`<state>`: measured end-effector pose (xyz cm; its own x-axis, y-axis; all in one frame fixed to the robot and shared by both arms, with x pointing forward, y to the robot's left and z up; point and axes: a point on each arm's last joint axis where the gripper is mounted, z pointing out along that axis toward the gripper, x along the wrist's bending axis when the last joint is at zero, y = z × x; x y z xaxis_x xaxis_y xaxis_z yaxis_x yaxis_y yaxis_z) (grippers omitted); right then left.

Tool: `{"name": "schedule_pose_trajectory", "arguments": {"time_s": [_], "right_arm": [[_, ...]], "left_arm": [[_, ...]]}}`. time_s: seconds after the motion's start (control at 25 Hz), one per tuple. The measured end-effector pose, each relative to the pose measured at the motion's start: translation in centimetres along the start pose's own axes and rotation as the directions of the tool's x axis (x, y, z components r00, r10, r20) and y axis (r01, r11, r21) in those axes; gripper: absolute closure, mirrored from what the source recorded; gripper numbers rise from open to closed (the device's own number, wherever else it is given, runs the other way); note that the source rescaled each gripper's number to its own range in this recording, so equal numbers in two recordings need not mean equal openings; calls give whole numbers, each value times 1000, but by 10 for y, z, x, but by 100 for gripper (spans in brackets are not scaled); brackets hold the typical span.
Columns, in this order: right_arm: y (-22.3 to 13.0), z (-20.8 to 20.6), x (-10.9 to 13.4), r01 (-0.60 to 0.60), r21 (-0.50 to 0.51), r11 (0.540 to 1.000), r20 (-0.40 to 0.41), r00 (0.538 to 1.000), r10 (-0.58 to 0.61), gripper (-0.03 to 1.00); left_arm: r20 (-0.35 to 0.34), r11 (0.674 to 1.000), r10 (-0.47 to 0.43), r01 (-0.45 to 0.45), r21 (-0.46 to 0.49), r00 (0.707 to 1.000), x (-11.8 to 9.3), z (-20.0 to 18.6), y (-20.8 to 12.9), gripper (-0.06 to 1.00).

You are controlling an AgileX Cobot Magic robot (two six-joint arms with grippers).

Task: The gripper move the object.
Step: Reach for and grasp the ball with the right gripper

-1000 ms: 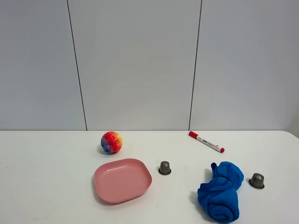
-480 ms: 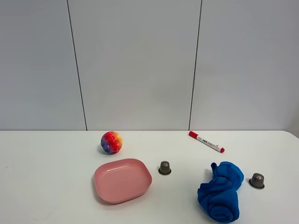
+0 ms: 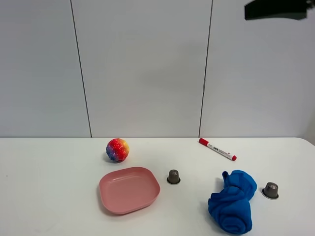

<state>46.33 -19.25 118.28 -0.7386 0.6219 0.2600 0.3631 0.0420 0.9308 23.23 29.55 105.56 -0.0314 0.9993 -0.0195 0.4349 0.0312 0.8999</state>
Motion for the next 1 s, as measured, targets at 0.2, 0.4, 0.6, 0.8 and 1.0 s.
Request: {"name": "schedule_pose_trajectory", "arguments": {"time_s": [0.2, 0.4, 0.6, 0.8, 1.0], "right_arm": [[28, 63, 16, 155, 153, 976, 74, 983, -168, -3], [46, 129, 20, 166, 320, 933, 256, 933, -254, -3], [40, 203, 13, 136, 462, 876, 319, 897, -307, -3], [0, 271, -1, 81, 553, 829, 227, 943, -244, -3], [-55, 320, -19, 72, 625, 777, 164, 961, -221, -3]], "left_arm": [[0, 1000, 0, 0, 0, 1000, 0, 0, 0, -6], [0, 1000, 0, 0, 0, 1000, 0, 0, 0, -6], [0, 1000, 0, 0, 0, 1000, 0, 0, 0, -6], [0, 1000, 0, 0, 0, 1000, 0, 0, 0, -6], [0, 1000, 0, 0, 0, 1000, 0, 0, 0, -6]]}}
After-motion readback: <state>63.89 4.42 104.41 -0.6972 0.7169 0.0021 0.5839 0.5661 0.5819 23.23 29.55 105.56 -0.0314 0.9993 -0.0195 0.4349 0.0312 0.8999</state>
